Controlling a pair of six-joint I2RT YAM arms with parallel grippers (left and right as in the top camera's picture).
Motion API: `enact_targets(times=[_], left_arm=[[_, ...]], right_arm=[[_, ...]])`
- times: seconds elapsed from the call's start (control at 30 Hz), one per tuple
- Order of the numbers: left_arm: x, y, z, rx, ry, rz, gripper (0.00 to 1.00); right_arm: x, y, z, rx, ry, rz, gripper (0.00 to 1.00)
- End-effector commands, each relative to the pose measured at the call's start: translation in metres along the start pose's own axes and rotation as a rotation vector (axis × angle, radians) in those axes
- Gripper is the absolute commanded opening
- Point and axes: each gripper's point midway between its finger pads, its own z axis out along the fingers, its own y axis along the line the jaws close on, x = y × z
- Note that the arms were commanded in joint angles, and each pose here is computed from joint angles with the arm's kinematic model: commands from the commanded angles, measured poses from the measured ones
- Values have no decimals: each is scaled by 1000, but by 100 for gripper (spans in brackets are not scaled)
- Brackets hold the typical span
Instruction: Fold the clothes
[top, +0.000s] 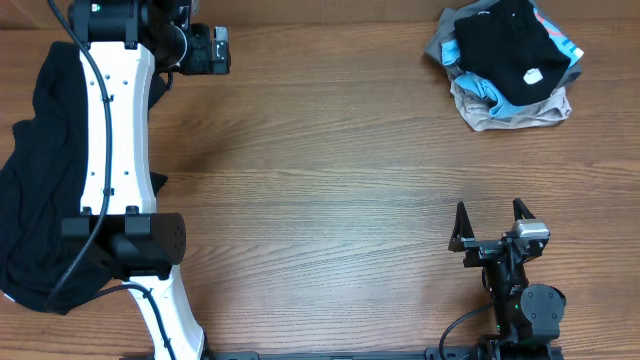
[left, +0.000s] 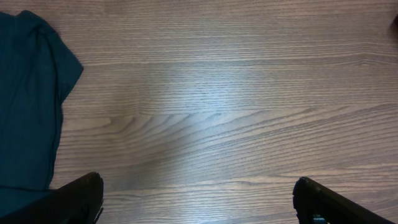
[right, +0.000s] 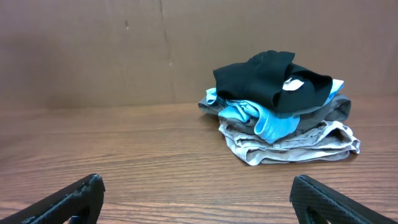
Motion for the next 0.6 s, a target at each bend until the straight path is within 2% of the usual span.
enact_targets(times=[0.0, 0.17, 0.33, 0.47, 0.57], left_arm=[[-3, -5, -26, 0, -54, 26, 100], [-8, -5, -80, -35, -190, 52, 100], [-4, -4, -131, -34, -441, 44, 100], [18, -2, -154, -54, -650, 71, 100], [49, 3, -159, -79, -743, 77, 100]], right_arm=[[0, -1, 0, 7, -10, -1, 100], [0, -1, 0, 7, -10, -1, 100], [0, -1, 0, 7, -10, -1, 100], [0, -1, 0, 7, -10, -1, 100], [0, -1, 0, 7, -9, -1, 100]])
